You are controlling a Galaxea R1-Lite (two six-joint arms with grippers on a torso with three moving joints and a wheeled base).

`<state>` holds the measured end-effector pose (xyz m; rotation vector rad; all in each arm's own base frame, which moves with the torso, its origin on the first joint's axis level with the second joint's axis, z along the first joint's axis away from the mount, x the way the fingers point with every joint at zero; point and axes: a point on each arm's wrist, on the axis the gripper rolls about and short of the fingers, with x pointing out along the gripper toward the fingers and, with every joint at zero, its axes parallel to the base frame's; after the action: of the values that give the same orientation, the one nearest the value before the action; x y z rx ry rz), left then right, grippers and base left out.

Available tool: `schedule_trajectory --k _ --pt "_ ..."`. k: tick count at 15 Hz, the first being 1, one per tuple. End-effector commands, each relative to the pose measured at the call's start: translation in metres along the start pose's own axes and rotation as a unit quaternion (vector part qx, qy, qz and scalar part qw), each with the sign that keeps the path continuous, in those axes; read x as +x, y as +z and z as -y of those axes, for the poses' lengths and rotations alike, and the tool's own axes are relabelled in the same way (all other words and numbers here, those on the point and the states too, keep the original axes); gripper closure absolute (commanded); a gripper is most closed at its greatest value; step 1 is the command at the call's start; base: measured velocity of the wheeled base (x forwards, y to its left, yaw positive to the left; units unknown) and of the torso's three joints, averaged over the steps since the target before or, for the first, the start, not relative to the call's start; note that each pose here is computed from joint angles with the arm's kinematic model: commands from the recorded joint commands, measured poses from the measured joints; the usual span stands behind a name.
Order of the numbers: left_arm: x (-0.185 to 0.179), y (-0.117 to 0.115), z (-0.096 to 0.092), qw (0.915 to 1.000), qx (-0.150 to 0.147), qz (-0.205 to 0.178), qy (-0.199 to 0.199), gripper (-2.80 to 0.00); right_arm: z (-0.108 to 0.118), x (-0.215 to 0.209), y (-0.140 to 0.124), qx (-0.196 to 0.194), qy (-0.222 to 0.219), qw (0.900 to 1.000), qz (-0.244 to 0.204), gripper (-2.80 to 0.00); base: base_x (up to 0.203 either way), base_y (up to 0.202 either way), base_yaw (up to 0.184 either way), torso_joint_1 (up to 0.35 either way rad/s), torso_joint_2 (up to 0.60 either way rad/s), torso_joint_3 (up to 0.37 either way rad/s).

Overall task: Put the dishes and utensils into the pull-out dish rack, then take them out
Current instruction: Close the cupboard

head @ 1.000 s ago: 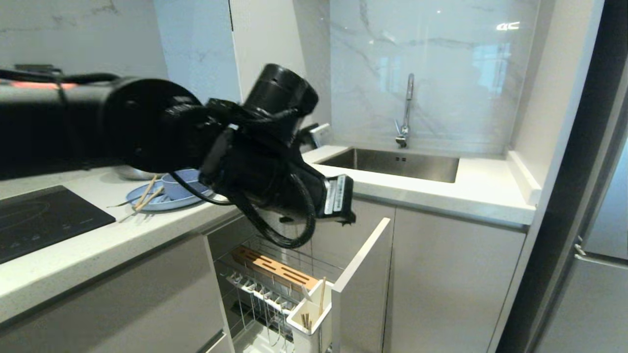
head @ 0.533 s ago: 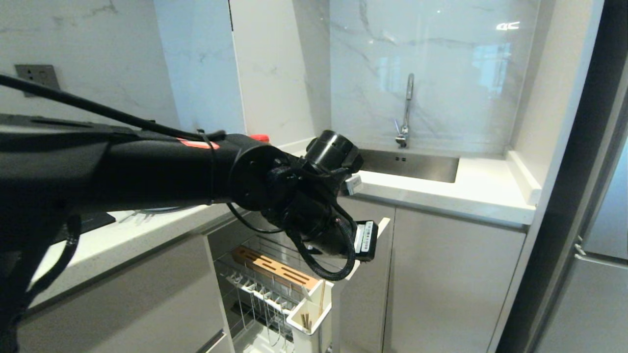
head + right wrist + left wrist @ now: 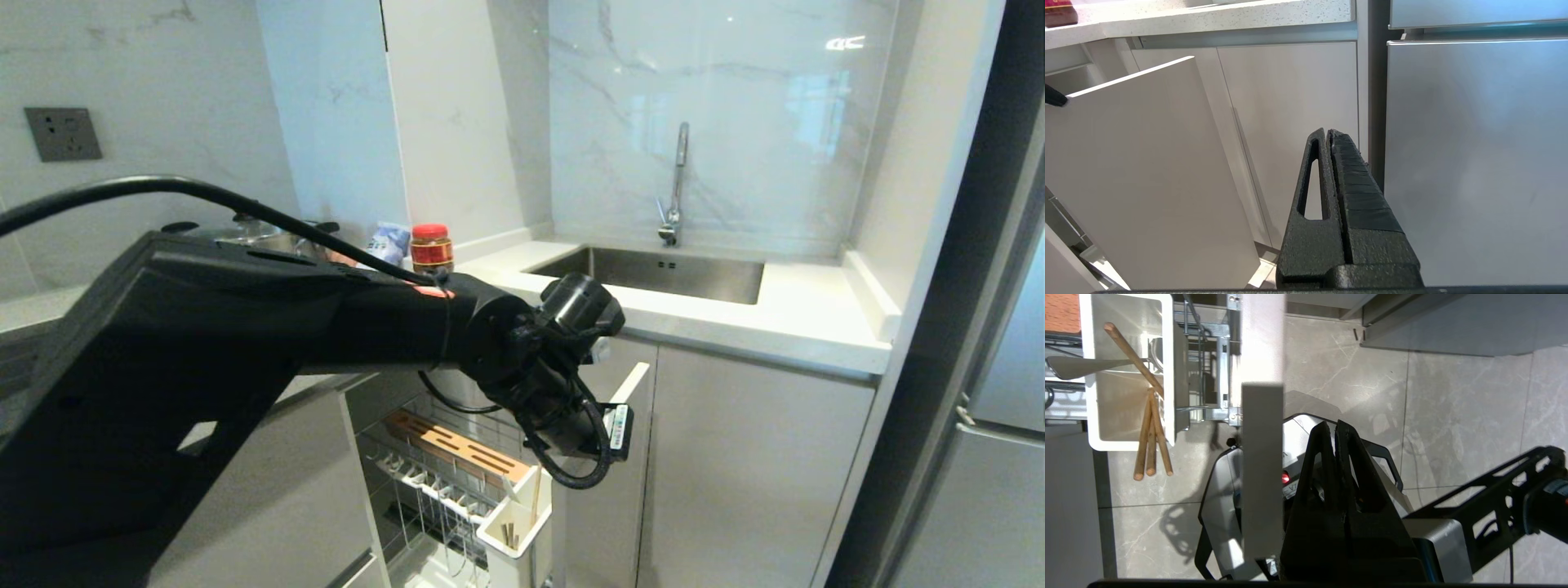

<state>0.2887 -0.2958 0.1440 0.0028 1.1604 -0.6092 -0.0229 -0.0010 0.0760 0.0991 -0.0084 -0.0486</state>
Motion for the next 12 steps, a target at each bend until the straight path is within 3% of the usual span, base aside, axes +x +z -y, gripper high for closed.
schedule_trajectory --k 1,8,10,12 --pt "0.008 0.001 -0.004 0.9999 -0.005 -0.005 0.009 0.0 0.0 0.0 0.0 0.001 0.0 1.0 0.002 0.0 0.0 0.0 0.0 0.0 0.0 0.0" --pt "0.005 0.012 -0.024 0.999 -0.025 0.016 0.035 0.0 0.0 0.0 0.0 0.001 0.0 1.0 0.002 0.0 0.0 0.0 0.0 0.0 0.0 0.0" --pt "0.002 0.017 -0.032 0.9975 -0.032 0.029 0.056 0.0 0.0 0.0 0.0 0.001 0.0 1.0 0.002 0.0 0.0 0.0 0.0 0.0 0.0 0.0" --pt "0.003 0.021 -0.044 0.995 -0.019 0.038 0.091 0.0 0.0 0.0 0.0 0.001 0.0 1.0 0.002 0.0 0.0 0.0 0.0 0.0 0.0 0.0"
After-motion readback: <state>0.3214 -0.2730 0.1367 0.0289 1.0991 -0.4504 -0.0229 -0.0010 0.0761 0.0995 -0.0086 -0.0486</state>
